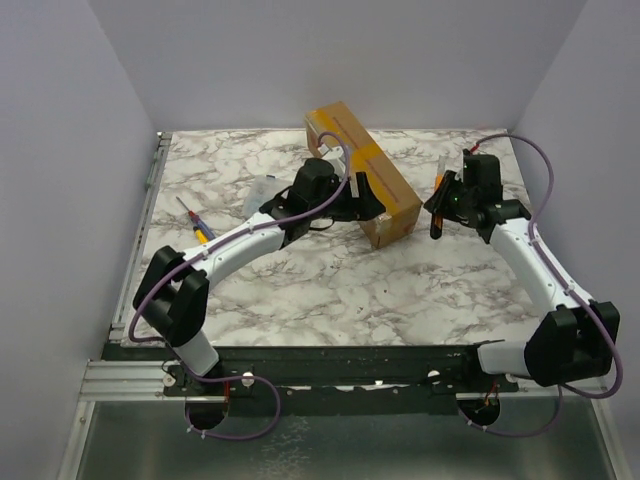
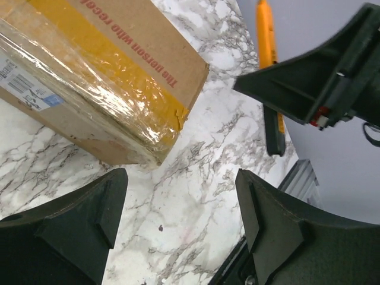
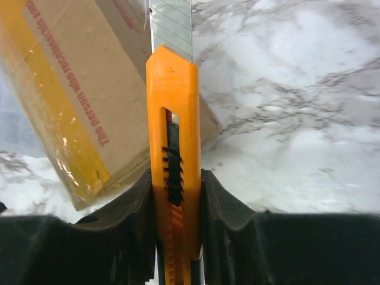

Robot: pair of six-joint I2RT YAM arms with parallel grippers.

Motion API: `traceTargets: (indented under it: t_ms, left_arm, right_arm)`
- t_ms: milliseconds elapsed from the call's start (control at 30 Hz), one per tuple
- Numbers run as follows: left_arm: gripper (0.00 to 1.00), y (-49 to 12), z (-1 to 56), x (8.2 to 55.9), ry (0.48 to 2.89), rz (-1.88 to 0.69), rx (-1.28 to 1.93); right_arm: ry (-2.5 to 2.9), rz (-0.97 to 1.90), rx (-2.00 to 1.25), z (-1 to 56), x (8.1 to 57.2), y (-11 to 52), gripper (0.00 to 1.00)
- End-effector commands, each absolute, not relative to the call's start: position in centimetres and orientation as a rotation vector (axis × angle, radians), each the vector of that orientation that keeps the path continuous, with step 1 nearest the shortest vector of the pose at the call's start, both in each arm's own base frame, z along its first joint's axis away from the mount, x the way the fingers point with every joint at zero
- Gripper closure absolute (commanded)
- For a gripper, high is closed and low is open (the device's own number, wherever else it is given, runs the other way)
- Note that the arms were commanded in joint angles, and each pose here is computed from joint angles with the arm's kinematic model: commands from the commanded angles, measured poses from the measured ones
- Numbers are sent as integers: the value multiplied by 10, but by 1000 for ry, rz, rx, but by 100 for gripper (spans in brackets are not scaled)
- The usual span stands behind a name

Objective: Unpack the express box

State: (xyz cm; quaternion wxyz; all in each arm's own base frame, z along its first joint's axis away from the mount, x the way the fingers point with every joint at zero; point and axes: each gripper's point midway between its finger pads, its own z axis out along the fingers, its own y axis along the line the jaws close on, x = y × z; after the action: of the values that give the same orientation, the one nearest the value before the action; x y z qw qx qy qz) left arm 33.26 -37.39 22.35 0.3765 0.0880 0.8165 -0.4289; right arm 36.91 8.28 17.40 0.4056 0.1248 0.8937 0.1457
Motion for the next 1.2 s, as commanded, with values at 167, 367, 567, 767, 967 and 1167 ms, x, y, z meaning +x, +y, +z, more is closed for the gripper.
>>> traceTargets:
  t_ms: [167, 367, 567, 767, 967, 1167]
  left_arm:
    - [25, -394, 201, 355, 2261, -1314, -4]
    - [27, -396, 183, 362, 2297, -1287, -74]
    - [31, -385, 169, 363, 2291, -1191, -32]
    - [37, -387, 154, 359, 2325, -1191, 22]
    - [40, -387, 143, 359, 2339, -1172, 48]
    - [40, -386, 142, 359, 2343, -1170, 46]
  right_arm:
    - [2577, 134, 5, 177, 264, 80, 100]
    - [2614, 69, -60, 170, 235, 86, 99]
    - [2673, 115, -107, 162, 220, 100, 99]
    - [2688, 79, -214, 148, 219, 124, 99]
    - [2671, 53, -215, 146, 221, 127, 100]
    - [2616, 72, -190, 151, 230, 130, 100]
